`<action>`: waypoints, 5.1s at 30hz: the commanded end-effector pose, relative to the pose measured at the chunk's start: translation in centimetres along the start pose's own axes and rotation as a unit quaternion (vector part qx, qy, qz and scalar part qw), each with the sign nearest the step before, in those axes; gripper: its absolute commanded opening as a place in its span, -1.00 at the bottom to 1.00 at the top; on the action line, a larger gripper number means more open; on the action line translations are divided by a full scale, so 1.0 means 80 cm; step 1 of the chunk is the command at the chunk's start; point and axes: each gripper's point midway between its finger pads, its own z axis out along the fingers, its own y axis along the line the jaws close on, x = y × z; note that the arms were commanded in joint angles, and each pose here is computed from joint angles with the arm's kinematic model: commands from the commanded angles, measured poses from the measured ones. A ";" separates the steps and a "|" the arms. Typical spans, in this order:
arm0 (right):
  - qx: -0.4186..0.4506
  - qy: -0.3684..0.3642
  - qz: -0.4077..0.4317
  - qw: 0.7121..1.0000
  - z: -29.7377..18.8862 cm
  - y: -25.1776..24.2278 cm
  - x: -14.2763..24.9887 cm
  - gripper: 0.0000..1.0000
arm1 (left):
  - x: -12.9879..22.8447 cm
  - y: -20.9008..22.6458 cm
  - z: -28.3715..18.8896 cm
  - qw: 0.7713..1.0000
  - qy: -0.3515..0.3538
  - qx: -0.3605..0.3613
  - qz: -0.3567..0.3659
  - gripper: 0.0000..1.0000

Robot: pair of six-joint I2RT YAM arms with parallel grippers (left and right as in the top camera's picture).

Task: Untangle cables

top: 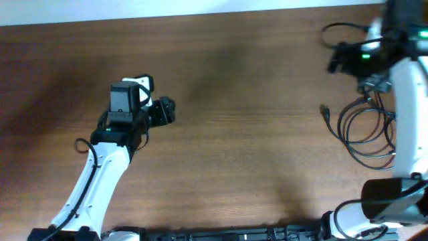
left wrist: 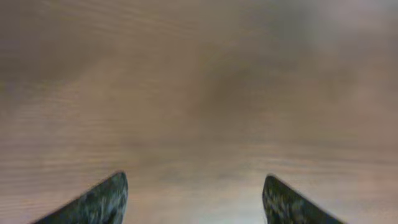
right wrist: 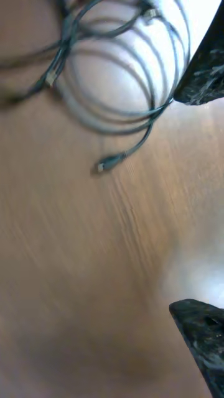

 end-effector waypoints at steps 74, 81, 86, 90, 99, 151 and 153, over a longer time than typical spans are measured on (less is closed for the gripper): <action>-0.101 -0.260 -0.124 0.952 -0.056 0.002 0.211 0.97 | 0.089 0.016 -0.210 0.979 -0.169 -0.068 0.095 0.98; -0.079 -0.366 -0.134 0.917 -0.081 -0.023 0.222 0.97 | 0.102 0.022 -0.206 0.982 -0.146 -0.075 0.094 0.98; -0.125 -0.521 -0.121 0.836 -0.091 -0.015 0.206 0.97 | 0.102 0.022 -0.206 0.982 -0.146 -0.075 0.094 0.98; -0.150 -0.610 -0.109 0.771 -0.100 -0.001 0.174 0.97 | 0.102 0.022 -0.206 0.982 -0.146 -0.075 0.094 0.98; -0.104 -0.596 -0.161 0.780 -0.002 -0.003 0.176 0.97 | 0.102 0.022 -0.206 0.982 -0.146 -0.075 0.094 0.98; -0.093 -0.530 -0.174 0.825 0.044 -0.009 0.193 0.97 | 0.084 0.049 -0.145 0.910 -0.376 -0.045 0.168 0.97; -0.093 -0.530 -0.174 0.825 0.044 -0.009 0.193 0.97 | 0.084 0.049 -0.145 0.910 -0.376 -0.045 0.168 0.98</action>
